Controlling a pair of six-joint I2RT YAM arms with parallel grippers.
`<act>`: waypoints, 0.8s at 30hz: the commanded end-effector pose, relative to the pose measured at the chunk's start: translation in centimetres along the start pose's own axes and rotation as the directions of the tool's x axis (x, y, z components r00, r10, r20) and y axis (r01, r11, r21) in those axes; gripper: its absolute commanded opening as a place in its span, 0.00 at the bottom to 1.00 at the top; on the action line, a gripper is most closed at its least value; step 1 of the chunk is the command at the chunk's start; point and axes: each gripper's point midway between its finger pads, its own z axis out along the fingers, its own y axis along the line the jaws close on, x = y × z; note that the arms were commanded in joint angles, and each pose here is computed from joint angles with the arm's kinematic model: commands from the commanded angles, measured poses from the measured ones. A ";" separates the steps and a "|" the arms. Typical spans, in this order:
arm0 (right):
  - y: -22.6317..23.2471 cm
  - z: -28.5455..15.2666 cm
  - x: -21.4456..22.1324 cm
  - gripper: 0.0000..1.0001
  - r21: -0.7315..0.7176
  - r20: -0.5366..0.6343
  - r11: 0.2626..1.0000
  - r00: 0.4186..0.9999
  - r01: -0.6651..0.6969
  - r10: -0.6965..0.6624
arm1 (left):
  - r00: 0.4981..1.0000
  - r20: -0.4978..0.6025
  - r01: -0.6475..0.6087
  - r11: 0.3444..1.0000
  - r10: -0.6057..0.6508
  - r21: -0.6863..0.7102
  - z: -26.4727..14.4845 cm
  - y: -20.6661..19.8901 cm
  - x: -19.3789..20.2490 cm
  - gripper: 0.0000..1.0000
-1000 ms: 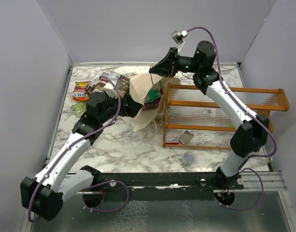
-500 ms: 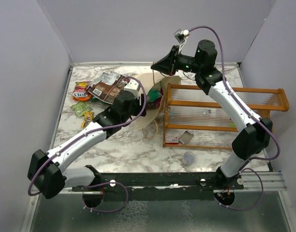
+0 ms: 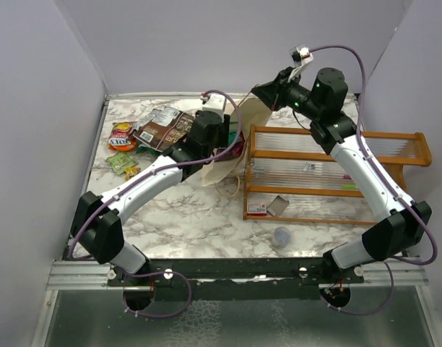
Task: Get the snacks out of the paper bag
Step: Adjust the paper bag at the center of the board.
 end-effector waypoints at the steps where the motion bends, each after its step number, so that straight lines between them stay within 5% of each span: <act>1: -1.3 -2.3 -3.2 0.01 0.141 0.108 0.988 0.990 0.070 -0.086 | 0.998 0.064 -0.020 0.999 0.022 -0.033 2.2 0.2 -3.0 0.50; 16: -1.9 -3.8 -4.3 0.01 0.218 0.173 0.973 0.978 0.078 -0.117 | 0.980 0.141 -0.147 0.989 0.142 0.022 6.6 -1.7 -9.5 0.49; 24: 3.3 -0.1 -0.4 0.01 -0.222 0.036 0.967 0.992 0.127 -0.122 | 0.989 0.063 -0.127 0.986 0.134 -0.107 4.4 3.1 -5.4 0.50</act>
